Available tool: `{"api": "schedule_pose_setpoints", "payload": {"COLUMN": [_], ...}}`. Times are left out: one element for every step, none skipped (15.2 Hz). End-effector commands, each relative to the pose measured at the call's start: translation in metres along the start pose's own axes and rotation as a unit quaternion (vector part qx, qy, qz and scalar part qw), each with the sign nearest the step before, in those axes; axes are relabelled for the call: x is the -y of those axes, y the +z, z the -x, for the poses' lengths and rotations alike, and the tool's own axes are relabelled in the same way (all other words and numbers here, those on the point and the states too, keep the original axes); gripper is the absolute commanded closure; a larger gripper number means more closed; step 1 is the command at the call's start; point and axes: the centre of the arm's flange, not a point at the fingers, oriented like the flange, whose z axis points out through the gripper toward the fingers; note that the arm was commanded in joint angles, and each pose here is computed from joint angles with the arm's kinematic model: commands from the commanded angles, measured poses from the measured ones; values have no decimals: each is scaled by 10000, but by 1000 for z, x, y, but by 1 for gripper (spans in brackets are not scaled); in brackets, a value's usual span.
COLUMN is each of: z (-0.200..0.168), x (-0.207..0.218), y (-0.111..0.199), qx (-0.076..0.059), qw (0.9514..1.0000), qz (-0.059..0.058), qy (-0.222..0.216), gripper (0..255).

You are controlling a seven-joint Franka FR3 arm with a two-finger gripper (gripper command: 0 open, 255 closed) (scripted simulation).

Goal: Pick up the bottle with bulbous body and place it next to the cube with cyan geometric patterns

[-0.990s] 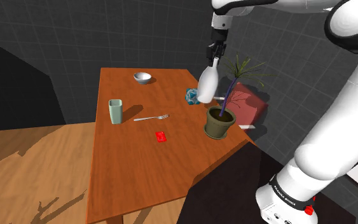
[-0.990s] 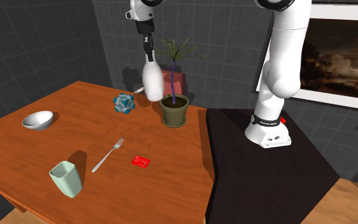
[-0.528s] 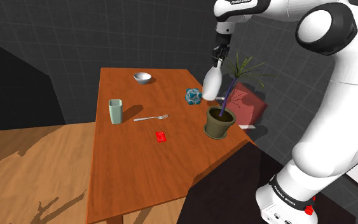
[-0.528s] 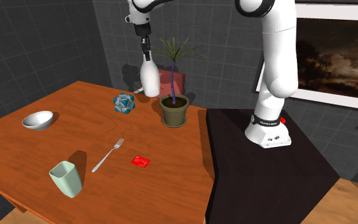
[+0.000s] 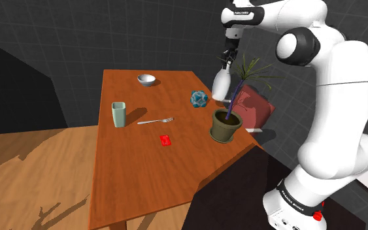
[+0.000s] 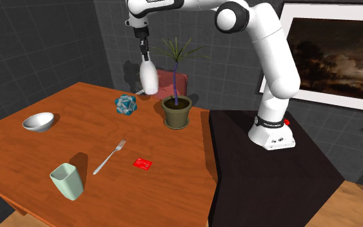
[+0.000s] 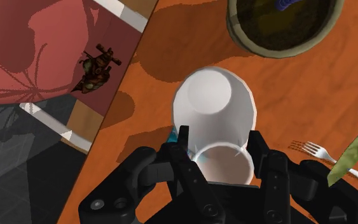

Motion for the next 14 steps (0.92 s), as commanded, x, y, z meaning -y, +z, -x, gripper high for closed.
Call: {"api": "schedule_pose_setpoints", "payload": {"z": [-2,-3,-3,-4,-4,-5,-5,-6,-6,-7,-7,-8,-8,-9], "x": [-11,-11,-11,-10,-10,-10,-10,-10,-10,-9,-9,-9,-9,-9], "y": [9,14,19,25,30,35,40,46,51,56,61,67,72,77], "qx": [-6,-5,-6,-6,-6,-6,-6,-6,-6,-6,-6,-6,-6,-6], "qw": [10000,10000,10000,10000,10000,10000,10000,10000,10000,10000,10000,10000,10000,10000], "qz": [4,4,4,4,4,4,4,4,4,4,4,4,4,4], "qy": [-5,-5,-5,-5,-5,-5,-5,-5,-5,-5,-5,-5,-5,-5], "gripper": [255,255,255,255,255,255,255,255,255,255,255,255,255,255]}}
